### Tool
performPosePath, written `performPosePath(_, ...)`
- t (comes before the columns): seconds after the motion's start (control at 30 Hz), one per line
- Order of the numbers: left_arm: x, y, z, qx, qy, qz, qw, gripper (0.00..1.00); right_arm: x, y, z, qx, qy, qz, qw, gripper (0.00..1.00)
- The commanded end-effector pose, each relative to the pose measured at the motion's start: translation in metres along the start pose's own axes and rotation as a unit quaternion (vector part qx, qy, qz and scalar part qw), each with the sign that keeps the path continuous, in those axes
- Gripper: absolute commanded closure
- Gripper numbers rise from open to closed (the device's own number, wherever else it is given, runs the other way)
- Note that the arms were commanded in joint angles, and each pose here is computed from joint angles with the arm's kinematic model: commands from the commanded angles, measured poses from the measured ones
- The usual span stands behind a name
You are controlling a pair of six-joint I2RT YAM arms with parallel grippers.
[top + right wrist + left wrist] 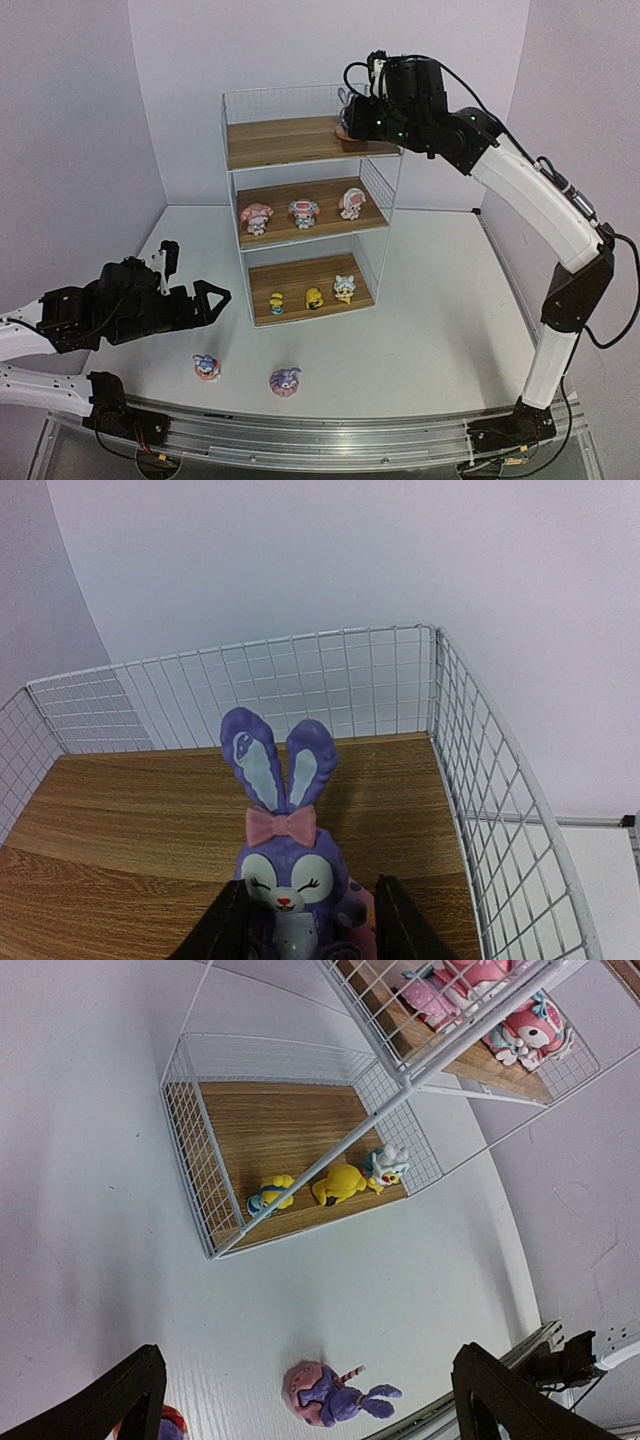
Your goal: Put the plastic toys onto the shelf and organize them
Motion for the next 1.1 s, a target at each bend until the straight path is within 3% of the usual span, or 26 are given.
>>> performPosePath(0.0, -0.003, 0.006, -0.006, -0.013, -0.007, -0.007, 1.0, 0.0, -0.003, 0.032, -0.029, -0.039, 0.034, 0.008, 0.999, 0.54)
performPosePath(0.27, -0.003, 0.005, -0.006, -0.013, -0.014, -0.009, 1.0, 0.0, -0.002, 0.053, -0.073, -0.06, 0.108, 0.01, 0.992, 0.4)
performPosePath(0.37, -0.002, 0.004, -0.005, -0.011, -0.013, -0.012, 1.0, 0.0, 0.003, 0.052, -0.096, -0.061, 0.128, -0.004, 0.99, 0.16)
performPosePath(0.43, -0.001, 0.003, -0.006, -0.009, -0.012, -0.015, 1.0, 0.0, 0.013, 0.04, -0.111, -0.048, 0.152, -0.024, 0.987, 0.1)
performPosePath(0.6, 0.002, 0.002, -0.009, -0.004, -0.007, -0.022, 1.0, 0.0, 0.06, -0.044, -0.144, 0.056, 0.262, -0.095, 0.959, 0.07)
performPosePath(0.8, 0.011, -0.005, -0.01, 0.011, 0.002, -0.038, 0.999, 0.0, 0.106, -0.219, -0.15, 0.254, 0.339, -0.136, 0.896, 0.07)
performPosePath(0.9, 0.015, -0.01, -0.008, 0.018, 0.003, -0.044, 0.999, 0.0, 0.124, -0.28, -0.152, 0.304, 0.347, -0.134, 0.877, 0.08)
performPosePath(0.97, 0.016, -0.012, -0.007, 0.021, 0.002, -0.047, 0.999, 0.0, 0.128, -0.309, -0.155, 0.307, 0.34, -0.148, 0.877, 0.08)
performPosePath(1.07, 0.016, -0.013, -0.007, 0.022, -0.002, -0.048, 0.999, 0.0, 0.121, -0.332, -0.149, 0.287, 0.313, -0.108, 0.899, 0.08)
Point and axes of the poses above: each gripper's point midway between its finger pads, its own z axis out along the fingers, its own x axis along the line the jaws close on, y = z × x, the point moved 10 cm from there along -z, back along the fingers, and after that the axes turned 1 degree about -z, right-handed, at the moved point
